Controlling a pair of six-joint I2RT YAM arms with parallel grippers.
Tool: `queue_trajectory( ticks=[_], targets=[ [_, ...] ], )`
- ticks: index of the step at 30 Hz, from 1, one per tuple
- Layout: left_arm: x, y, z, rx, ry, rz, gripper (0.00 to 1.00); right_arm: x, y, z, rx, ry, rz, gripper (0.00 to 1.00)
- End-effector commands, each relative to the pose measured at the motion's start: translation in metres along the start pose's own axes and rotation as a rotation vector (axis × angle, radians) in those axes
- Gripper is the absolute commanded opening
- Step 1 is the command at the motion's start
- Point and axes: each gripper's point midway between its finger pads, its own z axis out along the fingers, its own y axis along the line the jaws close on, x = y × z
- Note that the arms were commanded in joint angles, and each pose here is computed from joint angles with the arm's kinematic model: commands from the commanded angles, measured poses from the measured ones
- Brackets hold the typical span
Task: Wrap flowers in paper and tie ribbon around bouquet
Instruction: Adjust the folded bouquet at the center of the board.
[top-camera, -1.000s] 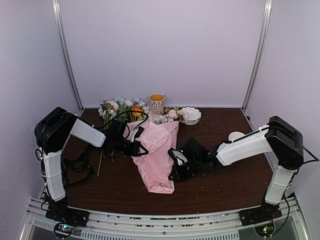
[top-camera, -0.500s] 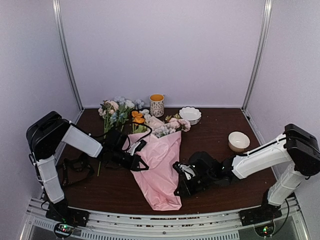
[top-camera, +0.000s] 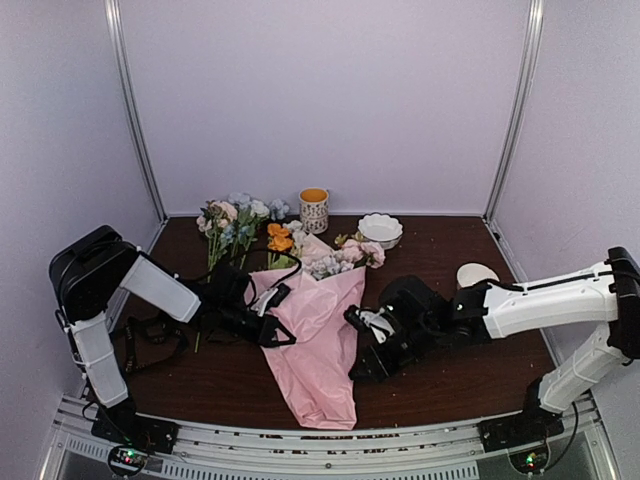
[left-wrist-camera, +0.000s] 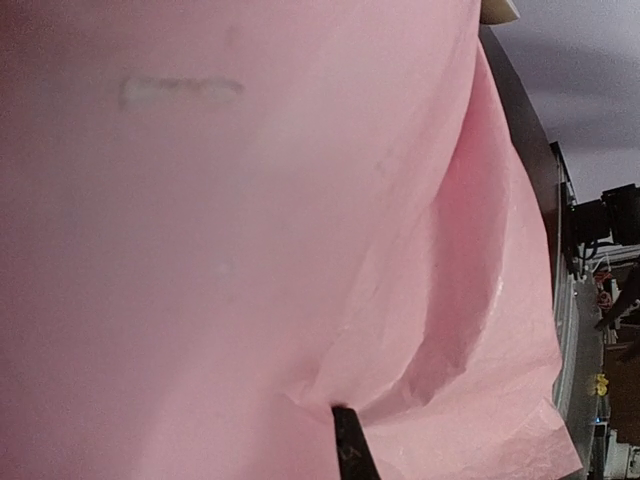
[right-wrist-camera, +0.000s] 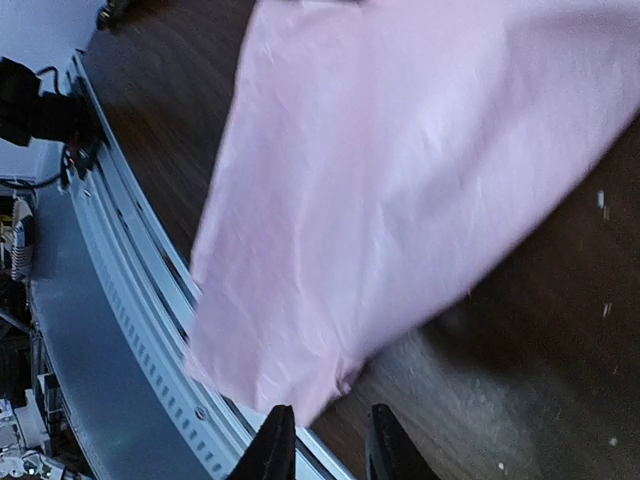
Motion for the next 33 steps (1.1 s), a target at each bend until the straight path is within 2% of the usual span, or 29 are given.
queue_trajectory(
  ticks=[1,5,12,14,16,19,22,24,27,28,29,30,31,33],
  targets=[
    [0.048,0.040,-0.004,-0.171,0.114,-0.108,0.00,-0.073,0.024,-0.003,0.009,-0.174,-0.136,0.26],
    [0.041,0.038,-0.011,-0.189,0.079,-0.084,0.00,-0.090,0.012,0.026,0.060,-0.153,-0.134,0.25],
    [0.002,0.016,-0.036,-0.203,-0.060,0.059,0.00,-0.067,-0.015,0.074,0.114,-0.029,-0.106,0.18],
    [-0.007,0.010,-0.038,-0.190,-0.084,0.089,0.12,-0.055,-0.027,0.085,0.137,0.011,-0.094,0.17],
    [-0.019,0.005,-0.038,-0.180,-0.105,0.114,0.31,-0.047,-0.033,0.089,0.155,0.028,-0.089,0.16],
    [-0.039,-0.003,-0.040,-0.172,-0.136,0.149,0.49,-0.043,-0.035,0.089,0.168,0.031,-0.091,0.16],
    [-0.059,-0.007,-0.043,-0.186,-0.160,0.184,0.55,-0.043,-0.036,0.088,0.185,0.028,-0.100,0.16],
    [-0.073,-0.005,-0.046,-0.208,-0.179,0.196,0.56,-0.043,-0.037,0.088,0.188,0.029,-0.103,0.16],
    [-0.091,-0.004,-0.052,-0.221,-0.220,0.200,0.53,-0.041,-0.037,0.090,0.190,0.039,-0.104,0.15],
    [-0.096,-0.002,-0.054,-0.226,-0.231,0.199,0.48,-0.039,-0.038,0.092,0.191,0.044,-0.104,0.16],
    [-0.101,-0.003,-0.054,-0.224,-0.241,0.202,0.39,-0.038,-0.039,0.093,0.194,0.049,-0.103,0.15],
    [-0.104,-0.005,-0.054,-0.217,-0.246,0.208,0.23,-0.035,-0.040,0.094,0.197,0.056,-0.103,0.15],
    [-0.105,-0.007,-0.054,-0.205,-0.245,0.217,0.02,-0.034,-0.041,0.095,0.200,0.060,-0.104,0.15],
    [-0.105,-0.008,-0.054,-0.202,-0.235,0.220,0.00,-0.031,-0.040,0.096,0.199,0.063,-0.105,0.15]
  ],
)
